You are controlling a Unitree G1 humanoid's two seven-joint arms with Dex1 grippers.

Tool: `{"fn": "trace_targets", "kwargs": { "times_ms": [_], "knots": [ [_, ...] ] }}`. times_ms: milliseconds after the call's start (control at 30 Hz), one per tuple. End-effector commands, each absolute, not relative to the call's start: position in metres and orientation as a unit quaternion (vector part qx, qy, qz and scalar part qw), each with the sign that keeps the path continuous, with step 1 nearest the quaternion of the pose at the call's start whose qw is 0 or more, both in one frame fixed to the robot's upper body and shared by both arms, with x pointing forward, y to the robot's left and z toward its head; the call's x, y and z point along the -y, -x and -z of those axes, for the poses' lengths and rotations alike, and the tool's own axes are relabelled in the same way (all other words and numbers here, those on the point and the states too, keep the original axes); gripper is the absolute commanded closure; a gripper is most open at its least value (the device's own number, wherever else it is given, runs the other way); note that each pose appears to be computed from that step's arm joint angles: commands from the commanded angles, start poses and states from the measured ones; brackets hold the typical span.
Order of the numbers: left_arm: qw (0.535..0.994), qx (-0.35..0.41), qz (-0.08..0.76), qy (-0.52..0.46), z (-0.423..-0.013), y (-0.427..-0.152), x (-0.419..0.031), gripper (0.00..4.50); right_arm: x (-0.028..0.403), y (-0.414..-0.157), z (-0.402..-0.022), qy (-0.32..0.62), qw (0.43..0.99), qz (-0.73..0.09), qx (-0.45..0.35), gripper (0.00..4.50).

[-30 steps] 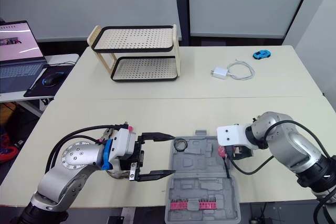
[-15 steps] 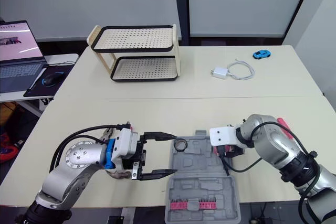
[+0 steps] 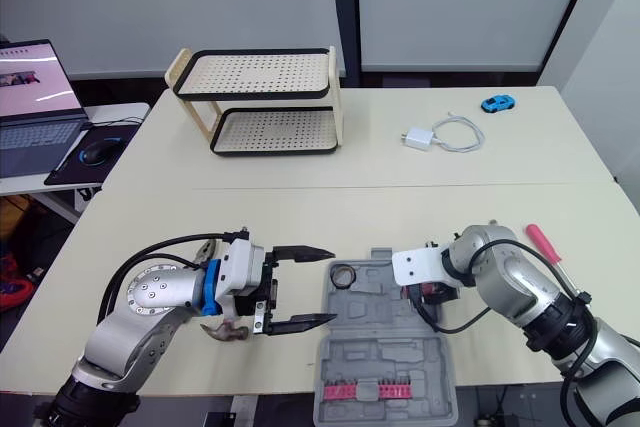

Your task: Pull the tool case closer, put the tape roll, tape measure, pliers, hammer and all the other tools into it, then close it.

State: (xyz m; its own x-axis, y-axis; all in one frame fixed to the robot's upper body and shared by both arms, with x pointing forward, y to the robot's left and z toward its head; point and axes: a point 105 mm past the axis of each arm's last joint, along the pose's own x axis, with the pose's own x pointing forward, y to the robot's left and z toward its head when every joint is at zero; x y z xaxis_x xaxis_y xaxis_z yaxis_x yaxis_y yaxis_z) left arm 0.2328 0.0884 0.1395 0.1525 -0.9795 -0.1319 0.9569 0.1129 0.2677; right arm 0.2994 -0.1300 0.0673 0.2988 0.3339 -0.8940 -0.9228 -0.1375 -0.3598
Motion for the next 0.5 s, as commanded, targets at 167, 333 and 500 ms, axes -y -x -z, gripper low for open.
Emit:
{"fn": "trace_targets", "kwargs": {
  "times_ms": [167,333,500],
  "knots": [
    [0.738,0.054,0.656,-0.152,-0.142,-0.231,-0.084,0.0,0.129,-0.299,-0.106,0.555,0.608,-0.517,-0.236,0.01],
    [0.734,0.061,0.659,-0.151,-0.144,-0.234,-0.082,0.0,0.129,-0.284,-0.128,0.506,0.63,-0.539,-0.238,0.01],
    [0.73,0.066,0.664,-0.149,-0.145,-0.237,-0.079,0.0,0.131,-0.279,-0.14,0.427,0.688,-0.549,-0.208,0.01]
  ]
}}
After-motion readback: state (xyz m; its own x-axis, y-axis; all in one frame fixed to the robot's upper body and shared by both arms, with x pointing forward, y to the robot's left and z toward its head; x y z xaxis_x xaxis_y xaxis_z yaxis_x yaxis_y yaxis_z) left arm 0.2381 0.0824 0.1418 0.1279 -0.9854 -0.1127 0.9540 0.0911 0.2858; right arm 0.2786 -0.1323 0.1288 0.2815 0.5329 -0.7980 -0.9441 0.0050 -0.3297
